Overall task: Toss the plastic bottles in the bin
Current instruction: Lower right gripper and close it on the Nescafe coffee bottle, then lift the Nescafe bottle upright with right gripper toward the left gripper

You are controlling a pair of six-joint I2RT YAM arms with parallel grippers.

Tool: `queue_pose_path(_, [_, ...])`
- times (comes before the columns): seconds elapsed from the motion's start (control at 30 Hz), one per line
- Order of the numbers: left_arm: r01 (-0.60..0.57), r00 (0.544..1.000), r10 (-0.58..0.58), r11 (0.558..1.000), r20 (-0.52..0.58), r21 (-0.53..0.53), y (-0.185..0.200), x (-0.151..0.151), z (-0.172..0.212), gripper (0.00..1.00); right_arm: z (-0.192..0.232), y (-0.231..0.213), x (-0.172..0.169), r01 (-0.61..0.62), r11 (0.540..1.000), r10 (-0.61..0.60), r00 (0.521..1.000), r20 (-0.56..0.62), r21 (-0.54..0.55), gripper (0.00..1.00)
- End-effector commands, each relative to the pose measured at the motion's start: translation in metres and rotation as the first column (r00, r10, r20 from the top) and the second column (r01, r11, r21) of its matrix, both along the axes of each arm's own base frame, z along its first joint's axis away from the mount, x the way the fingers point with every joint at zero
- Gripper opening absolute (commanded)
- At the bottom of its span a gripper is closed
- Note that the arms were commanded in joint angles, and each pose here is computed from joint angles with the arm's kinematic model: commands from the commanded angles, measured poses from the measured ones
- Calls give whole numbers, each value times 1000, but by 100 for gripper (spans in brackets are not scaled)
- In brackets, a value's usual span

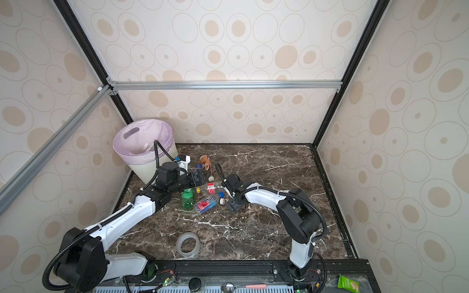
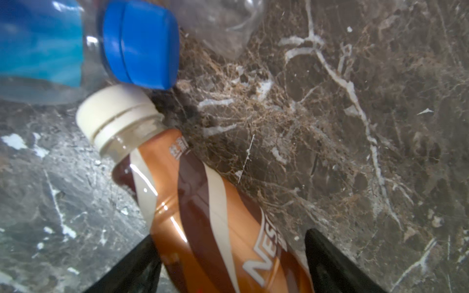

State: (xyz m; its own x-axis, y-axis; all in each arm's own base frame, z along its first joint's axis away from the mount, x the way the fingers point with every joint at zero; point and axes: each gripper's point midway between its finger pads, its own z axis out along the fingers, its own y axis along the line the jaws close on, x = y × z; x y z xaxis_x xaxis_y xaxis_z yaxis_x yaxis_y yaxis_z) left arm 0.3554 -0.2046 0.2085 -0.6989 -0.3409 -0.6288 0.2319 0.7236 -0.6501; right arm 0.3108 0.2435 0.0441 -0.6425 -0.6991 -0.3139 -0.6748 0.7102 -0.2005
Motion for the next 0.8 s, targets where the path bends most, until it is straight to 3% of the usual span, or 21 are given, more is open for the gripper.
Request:
queue_pose_path(0.0, [2,1000,-2,1000,21,-30,-1,1,9,99,-3,-7,-4,0,999,-1,1000,-12,-38,87])
queue_pose_path(0.33, [19,1000,-18,999,7,-50,-9,7,5,99,-13,-33,-20,83,995,-84,996,-16,-59,78])
queue_pose_path(0.67, [15,1000,-16,998,-4,-56,-9,8,1,99,-12,-45,-25,176,984,-175,984,-41,22,69])
queue_pose_path(0.77, [14,1000,-15,998,-7,-59,-9,8,1,99,-11,-47,-25,189,981,-187,981,-43,39,62])
